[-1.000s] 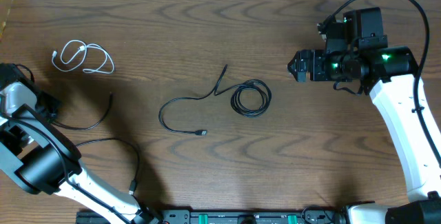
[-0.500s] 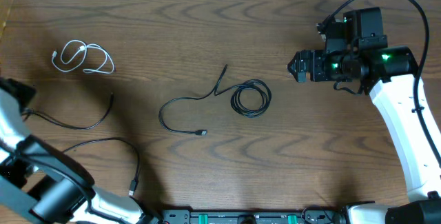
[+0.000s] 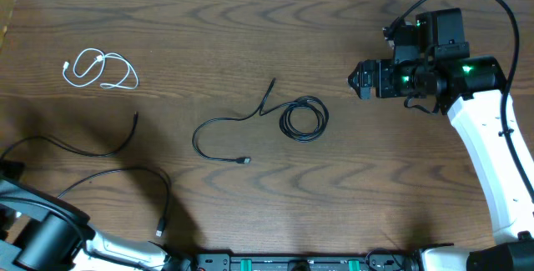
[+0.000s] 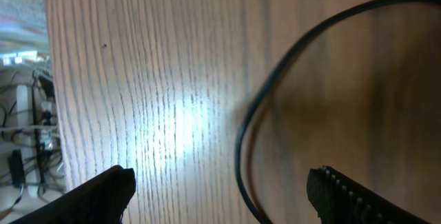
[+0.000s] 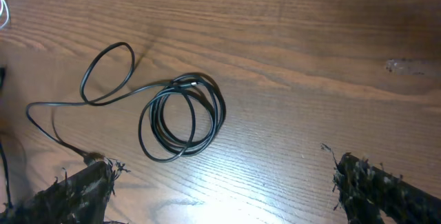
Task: Untangle cables
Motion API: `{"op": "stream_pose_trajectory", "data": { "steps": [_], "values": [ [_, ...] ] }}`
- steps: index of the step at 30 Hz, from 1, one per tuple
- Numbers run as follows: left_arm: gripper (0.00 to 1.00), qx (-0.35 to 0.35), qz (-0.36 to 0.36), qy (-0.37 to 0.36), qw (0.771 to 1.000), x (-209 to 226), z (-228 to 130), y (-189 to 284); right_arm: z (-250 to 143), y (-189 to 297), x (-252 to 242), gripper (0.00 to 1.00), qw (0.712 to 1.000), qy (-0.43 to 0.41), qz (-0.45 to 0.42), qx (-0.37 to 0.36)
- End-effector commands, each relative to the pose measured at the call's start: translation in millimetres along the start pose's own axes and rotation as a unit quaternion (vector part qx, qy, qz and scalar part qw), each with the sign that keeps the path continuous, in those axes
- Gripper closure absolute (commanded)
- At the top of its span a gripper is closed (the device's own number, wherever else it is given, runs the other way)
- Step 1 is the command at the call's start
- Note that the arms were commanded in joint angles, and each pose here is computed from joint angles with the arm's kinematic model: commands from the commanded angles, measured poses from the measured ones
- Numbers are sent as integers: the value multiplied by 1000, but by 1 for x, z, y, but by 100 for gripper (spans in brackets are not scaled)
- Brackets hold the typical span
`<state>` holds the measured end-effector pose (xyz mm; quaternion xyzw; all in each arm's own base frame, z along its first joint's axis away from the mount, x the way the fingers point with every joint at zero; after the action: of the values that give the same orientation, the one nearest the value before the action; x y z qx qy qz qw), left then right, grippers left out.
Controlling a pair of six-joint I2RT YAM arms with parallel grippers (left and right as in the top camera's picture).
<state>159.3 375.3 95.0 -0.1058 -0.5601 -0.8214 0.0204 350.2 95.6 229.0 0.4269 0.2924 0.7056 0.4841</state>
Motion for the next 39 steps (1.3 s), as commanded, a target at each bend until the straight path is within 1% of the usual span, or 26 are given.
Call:
{"op": "stream_pose_trajectory", "data": {
  "steps": [1, 4, 7, 8, 9, 12, 13, 15, 16, 17, 19, 26, 31, 36, 37, 38, 39],
  "values": [
    [16, 46, 22, 3, 999, 6, -16, -33, -2, -3, 3, 1, 1000, 11, 0, 6],
    [19, 80, 35, 13, 996, 8, -29, -60, -2, -3, 3, 1, 1000, 11, 1, 6],
    [20, 95, 28, 14, 995, 3, -35, -76, -4, -3, 3, 1, 1000, 10, 0, 10],
    [21, 99, 21, 15, 995, 0, -36, -80, -4, -3, 3, 1, 1000, 10, 0, 10],
    [25, 103, 11, 16, 995, -4, -38, -84, -4, -3, 3, 1, 1000, 10, 0, 10],
    [46, 108, -13, 17, 994, -14, -40, -91, -3, -3, 3, 1, 1000, 10, 0, 9],
    [56, 109, -20, 19, 994, -16, -39, -92, -4, -3, 3, 1, 1000, 10, 0, 10],
    [73, 106, -35, 22, 994, -21, -37, -92, -4, -3, 3, 1, 1000, 8, 0, 10],
    [80, 106, -47, 24, 993, -24, -37, -92, -4, -3, 3, 1, 1000, 6, 0, 10],
    [86, 106, -57, 25, 992, -27, -36, -92, -3, -3, 3, 1, 1000, 6, 0, 9],
    [92, 106, -79, 28, 991, -34, -35, -91, -2, -3, 3, 1, 1000, 6, 0, 7],
    [92, 115, -164, 37, 979, -59, -31, -84, -3, -3, 3, 1, 1000, 6, 0, 10],
    [93, 105, -174, 38, 978, -61, -24, -77, -5, -3, 3, 1, 1000, 5, 0, 13],
    [92, 64, -189, 43, 979, -61, -3, -57, -5, -3, 3, 1, 1000, 5, 0, 13],
    [90, 58, -191, 44, 979, -60, -1, -53, -5, -3, 3, 1, 1000, 5, 0, 13],
    [78, 53, -193, 44, 979, -60, 2, -50, -5, -3, 3, 1, 1000, 5, 0, 14],
    [61, 49, -194, 45, 979, -59, 4, -47, -5, -3, 3, 1, 1000, 4, 0, 13]
  ]
}}
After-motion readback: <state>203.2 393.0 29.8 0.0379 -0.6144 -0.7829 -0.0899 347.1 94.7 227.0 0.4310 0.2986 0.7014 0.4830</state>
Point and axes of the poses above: each gripper's point midway between its finger pads, its own y axis back along the fingers, its own x axis along the line the jaws close on, z = x × y, the point moved 3 cm from there along y, back along the fingers, and after that the axes turned 1 degree about -y, right-handed, at the moved point
